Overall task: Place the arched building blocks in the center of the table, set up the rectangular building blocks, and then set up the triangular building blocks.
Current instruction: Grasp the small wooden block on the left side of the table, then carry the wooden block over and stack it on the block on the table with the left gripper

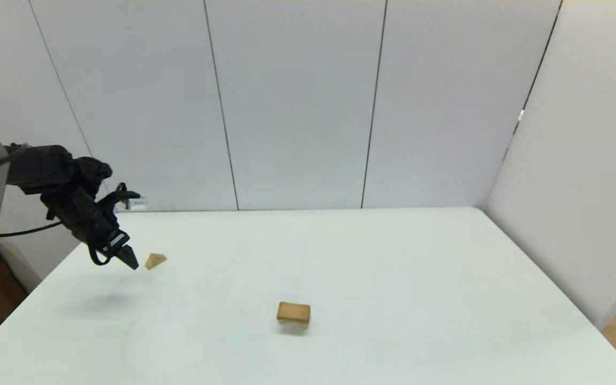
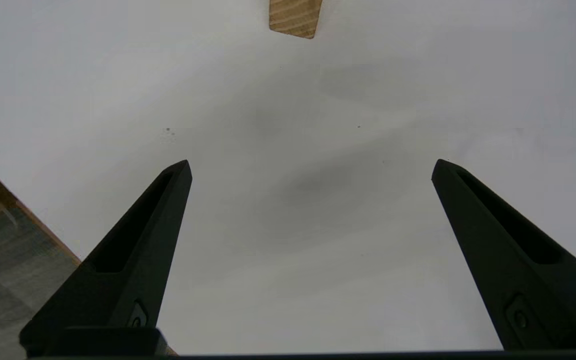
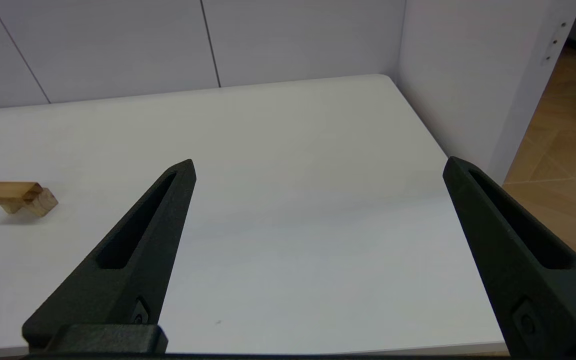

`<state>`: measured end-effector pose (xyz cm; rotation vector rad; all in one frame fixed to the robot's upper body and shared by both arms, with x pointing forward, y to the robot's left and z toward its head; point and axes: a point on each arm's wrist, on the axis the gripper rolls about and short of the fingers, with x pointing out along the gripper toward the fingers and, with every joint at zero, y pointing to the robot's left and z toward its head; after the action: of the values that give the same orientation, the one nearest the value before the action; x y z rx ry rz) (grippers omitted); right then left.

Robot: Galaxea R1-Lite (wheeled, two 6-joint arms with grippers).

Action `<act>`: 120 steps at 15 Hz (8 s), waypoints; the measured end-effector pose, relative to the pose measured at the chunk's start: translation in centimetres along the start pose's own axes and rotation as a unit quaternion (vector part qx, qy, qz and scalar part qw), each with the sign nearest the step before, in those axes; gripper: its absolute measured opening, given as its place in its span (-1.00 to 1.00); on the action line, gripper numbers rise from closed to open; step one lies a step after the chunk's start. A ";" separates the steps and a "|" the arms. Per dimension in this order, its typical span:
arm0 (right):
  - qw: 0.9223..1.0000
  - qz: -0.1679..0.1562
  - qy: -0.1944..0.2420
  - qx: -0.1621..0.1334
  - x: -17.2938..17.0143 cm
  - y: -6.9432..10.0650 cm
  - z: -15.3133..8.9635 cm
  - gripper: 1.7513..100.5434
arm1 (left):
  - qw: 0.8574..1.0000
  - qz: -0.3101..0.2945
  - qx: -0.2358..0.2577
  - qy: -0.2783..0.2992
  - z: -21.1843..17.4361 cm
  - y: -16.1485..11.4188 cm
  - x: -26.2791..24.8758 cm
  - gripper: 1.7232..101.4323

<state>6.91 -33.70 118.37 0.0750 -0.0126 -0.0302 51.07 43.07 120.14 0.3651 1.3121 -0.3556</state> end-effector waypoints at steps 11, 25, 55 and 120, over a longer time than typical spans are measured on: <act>1.000 0.000 0.000 0.000 0.0 0.0 0.0 0.95 | 0.999 0.007 0.053 0.002 2.0 -0.3 4.3 0.93; 1.000 0.000 0.000 0.000 0.0 0.0 0.0 0.95 | 0.999 0.026 0.035 -0.025 3.0 0.0 6.6 0.93; 1.000 0.000 0.000 0.000 0.0 0.0 0.0 0.95 | 0.996 -0.044 0.058 -0.057 3.3 -3.9 -2.1 -0.61; 1.000 0.000 0.000 0.000 0.0 0.0 0.0 0.95 | 0.827 -0.201 0.524 -0.041 9.8 -31.6 2.3 -0.61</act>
<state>6.91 -33.69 118.37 0.0754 -0.0122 -0.0306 45.73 10.40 118.11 0.9779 0.9900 -1.4564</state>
